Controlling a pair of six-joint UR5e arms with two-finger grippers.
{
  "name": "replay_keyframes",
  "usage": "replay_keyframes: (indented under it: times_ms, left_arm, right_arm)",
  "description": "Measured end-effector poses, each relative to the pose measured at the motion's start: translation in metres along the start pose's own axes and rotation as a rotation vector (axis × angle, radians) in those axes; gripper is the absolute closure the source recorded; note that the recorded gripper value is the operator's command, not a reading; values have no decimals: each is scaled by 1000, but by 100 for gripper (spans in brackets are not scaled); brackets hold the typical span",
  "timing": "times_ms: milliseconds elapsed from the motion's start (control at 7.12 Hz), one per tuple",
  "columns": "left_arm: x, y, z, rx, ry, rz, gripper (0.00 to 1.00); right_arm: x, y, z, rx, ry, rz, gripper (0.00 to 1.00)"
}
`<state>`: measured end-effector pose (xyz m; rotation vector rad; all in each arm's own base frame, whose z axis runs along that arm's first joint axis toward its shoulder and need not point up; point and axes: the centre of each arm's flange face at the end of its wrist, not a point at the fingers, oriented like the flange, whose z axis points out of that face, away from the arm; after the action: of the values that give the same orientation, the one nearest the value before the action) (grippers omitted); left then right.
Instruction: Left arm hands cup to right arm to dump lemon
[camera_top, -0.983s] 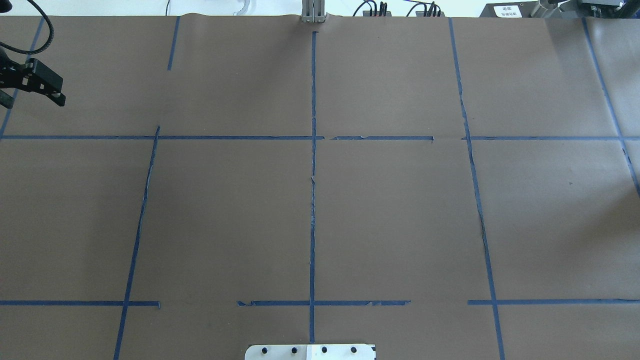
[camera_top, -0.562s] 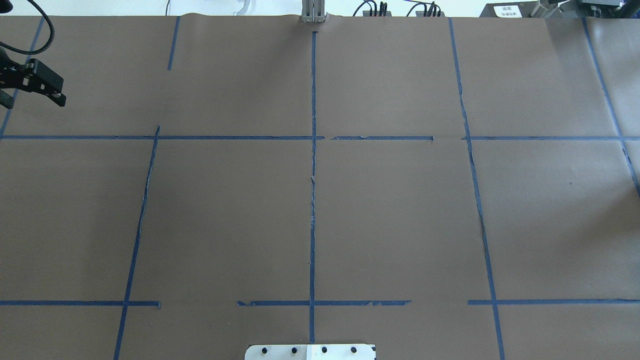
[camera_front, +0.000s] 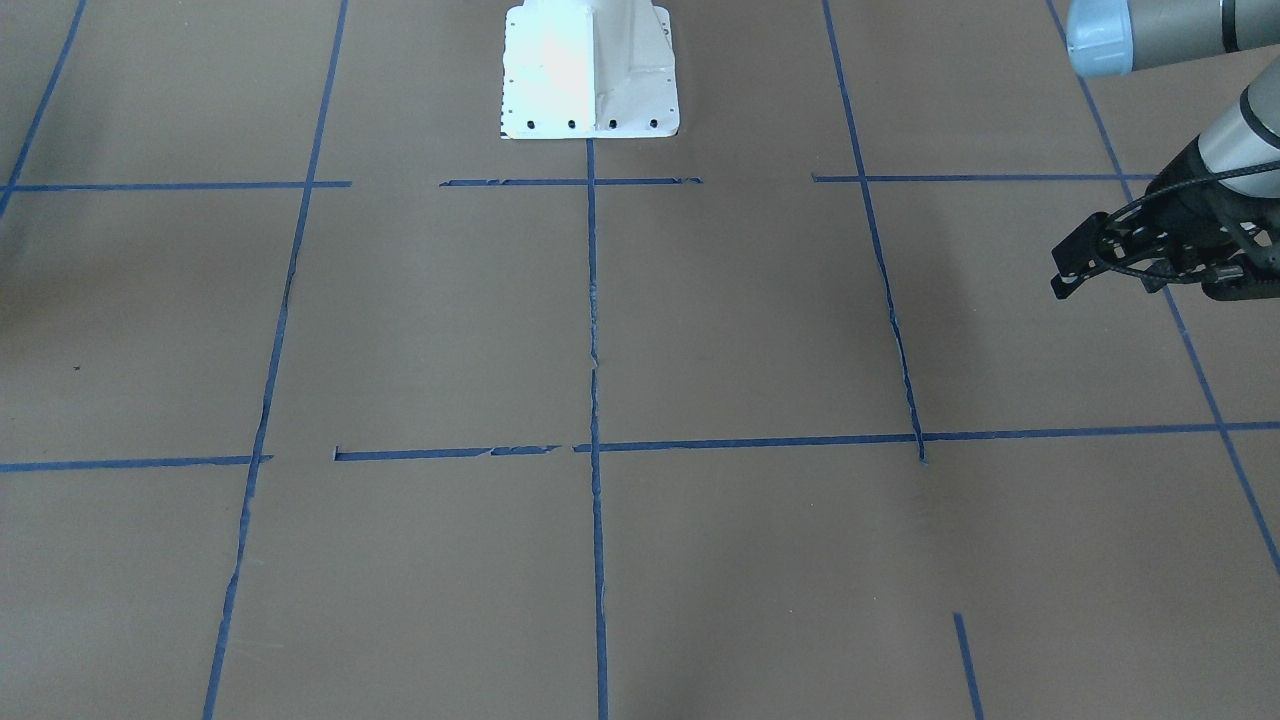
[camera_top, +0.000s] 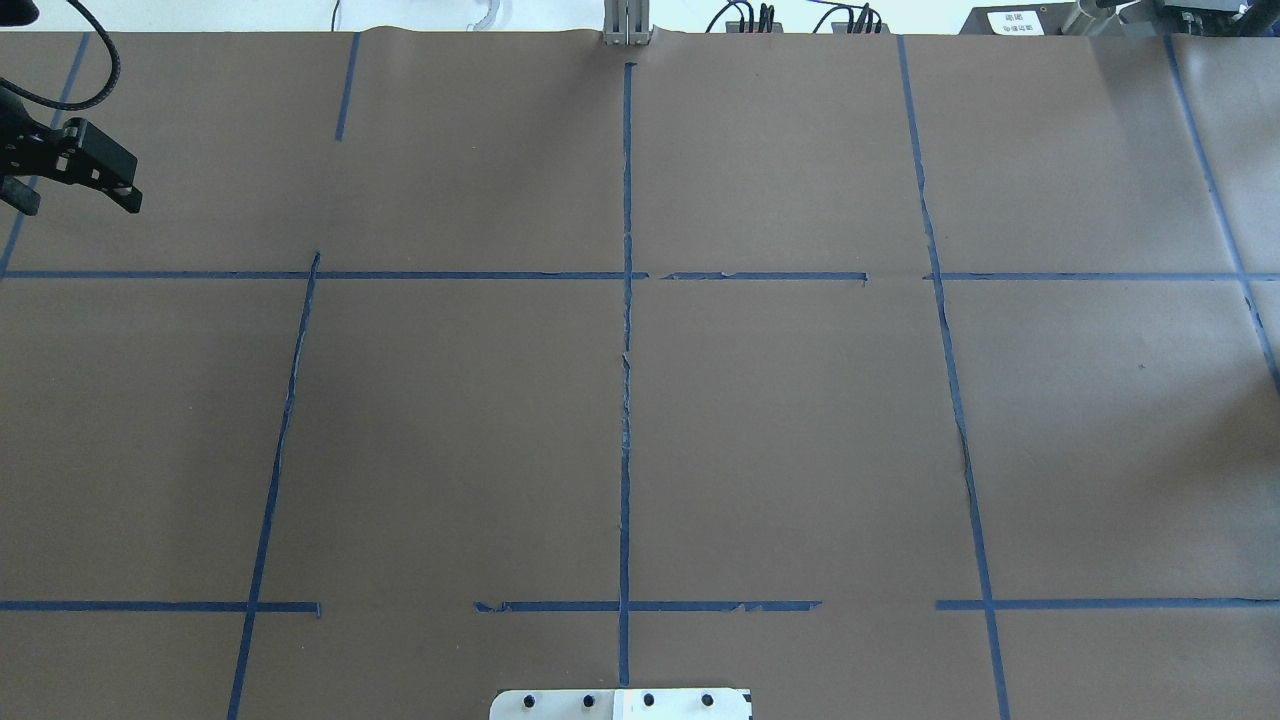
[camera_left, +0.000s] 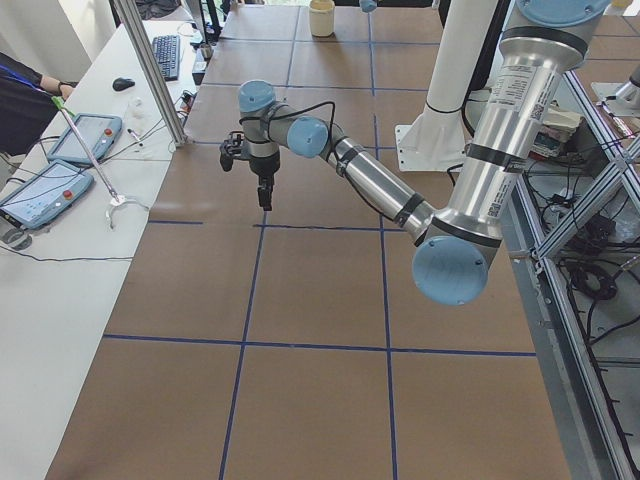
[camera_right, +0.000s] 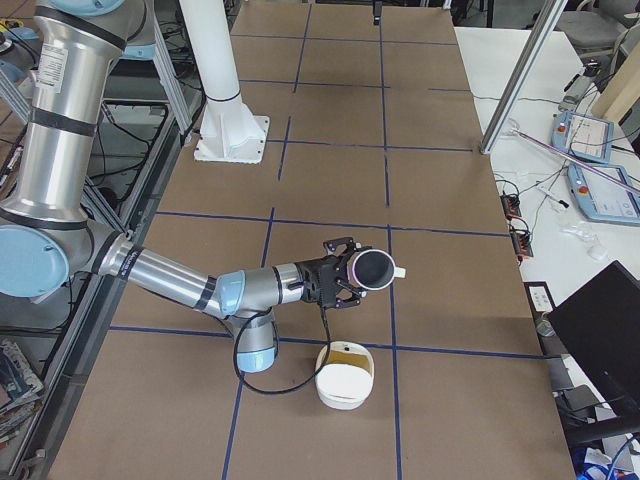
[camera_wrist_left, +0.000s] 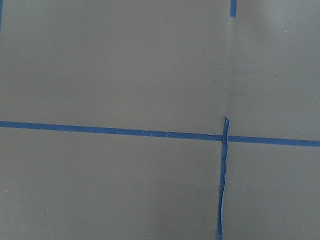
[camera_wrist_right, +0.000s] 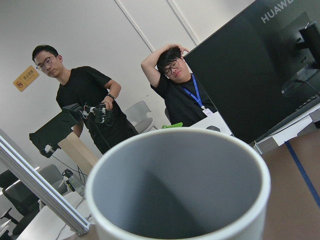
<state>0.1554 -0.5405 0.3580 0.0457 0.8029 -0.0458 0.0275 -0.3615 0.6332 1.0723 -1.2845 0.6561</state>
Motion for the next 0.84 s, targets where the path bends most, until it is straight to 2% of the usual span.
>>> replay_keyframes:
  times_ms: [421,562,702,843]
  left_arm:
    - [39,-9,-24,57,55,-14,0]
    - [51,-12,-33,71,73,-28,0]
    - [64,-8,-39,85,97,-17,0]
    - [84,1,-31,81,121,19,0]
  right_arm:
    - [-10,-2,28,-33,20,-126,98]
    - [-12,1,33,-46,11,-181,97]
    - [-17,5,40,-65,-10,-276,98]
    - [-22,8,47,-91,-33,-359,97]
